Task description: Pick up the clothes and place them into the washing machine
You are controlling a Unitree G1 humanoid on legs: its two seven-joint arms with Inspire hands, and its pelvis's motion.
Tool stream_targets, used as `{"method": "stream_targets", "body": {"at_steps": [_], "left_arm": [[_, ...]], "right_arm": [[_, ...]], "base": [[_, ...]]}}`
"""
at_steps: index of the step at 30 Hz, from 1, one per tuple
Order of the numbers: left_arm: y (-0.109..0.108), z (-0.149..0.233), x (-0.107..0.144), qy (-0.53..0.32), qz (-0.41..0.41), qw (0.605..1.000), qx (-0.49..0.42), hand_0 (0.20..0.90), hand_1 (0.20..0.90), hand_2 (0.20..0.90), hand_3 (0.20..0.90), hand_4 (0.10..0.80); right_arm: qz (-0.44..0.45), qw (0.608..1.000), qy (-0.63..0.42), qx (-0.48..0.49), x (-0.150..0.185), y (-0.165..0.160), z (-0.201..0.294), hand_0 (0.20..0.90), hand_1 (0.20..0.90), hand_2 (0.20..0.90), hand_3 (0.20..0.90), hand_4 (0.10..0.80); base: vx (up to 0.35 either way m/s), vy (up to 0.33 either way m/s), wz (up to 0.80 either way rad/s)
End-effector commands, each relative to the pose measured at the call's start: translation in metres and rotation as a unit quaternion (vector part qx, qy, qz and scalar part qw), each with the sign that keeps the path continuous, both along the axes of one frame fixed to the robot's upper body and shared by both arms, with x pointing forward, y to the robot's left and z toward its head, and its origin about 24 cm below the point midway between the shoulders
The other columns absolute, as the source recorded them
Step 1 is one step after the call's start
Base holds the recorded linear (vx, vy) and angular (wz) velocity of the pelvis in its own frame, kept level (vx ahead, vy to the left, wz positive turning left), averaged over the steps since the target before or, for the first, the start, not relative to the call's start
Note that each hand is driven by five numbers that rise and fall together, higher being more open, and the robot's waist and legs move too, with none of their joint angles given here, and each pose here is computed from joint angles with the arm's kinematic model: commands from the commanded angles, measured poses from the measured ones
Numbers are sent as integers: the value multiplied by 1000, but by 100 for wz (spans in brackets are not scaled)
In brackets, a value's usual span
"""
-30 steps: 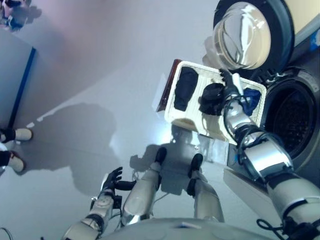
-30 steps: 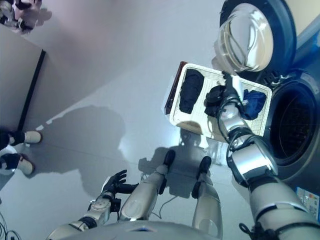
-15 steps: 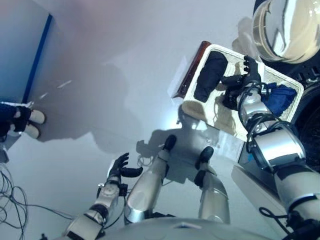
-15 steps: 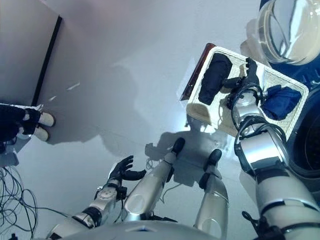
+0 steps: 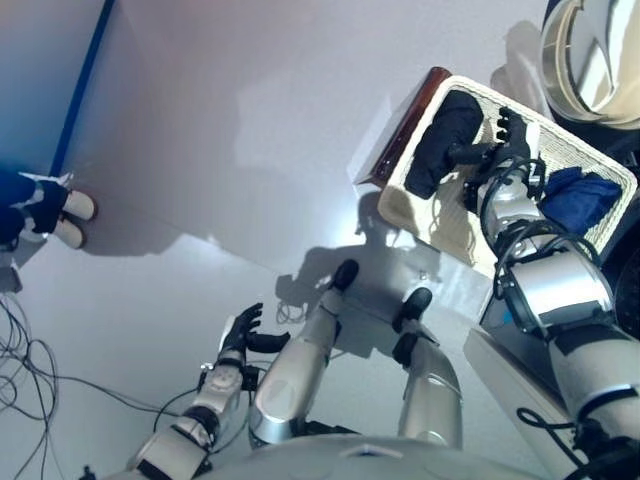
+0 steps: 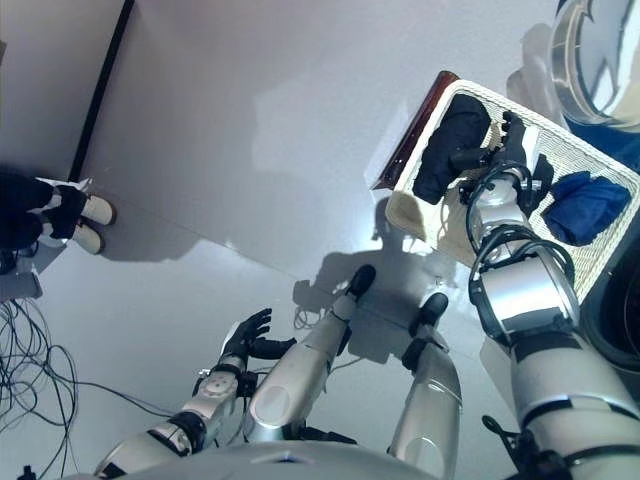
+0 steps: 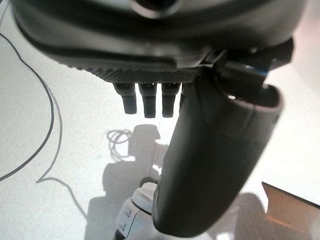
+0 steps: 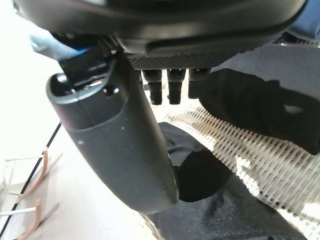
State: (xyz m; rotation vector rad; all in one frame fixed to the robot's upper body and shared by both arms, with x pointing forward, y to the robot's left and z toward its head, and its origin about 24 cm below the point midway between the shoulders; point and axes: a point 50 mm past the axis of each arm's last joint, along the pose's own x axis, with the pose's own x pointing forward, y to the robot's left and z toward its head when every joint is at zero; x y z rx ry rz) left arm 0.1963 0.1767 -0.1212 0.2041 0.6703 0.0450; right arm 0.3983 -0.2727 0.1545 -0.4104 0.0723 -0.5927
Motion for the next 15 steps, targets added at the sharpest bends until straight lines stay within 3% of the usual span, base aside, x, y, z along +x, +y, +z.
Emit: {"method": "stream_targets", "body": {"at_steps": [1,15], "left_arm": [[11,0,-6,-10,19,1000,17,900,900,900,900,800],[4,0,-10,-16,17,1000,6,900,900,900,900,800]], "right_arm": [[-32,993,-95,-68,-1,-23,65,900,900,900,900,800],[-55,991,-105,-54,-10,-44,71,900,900,900,900,800]], "base": [[27,-14,8],[31,-17,7]]}}
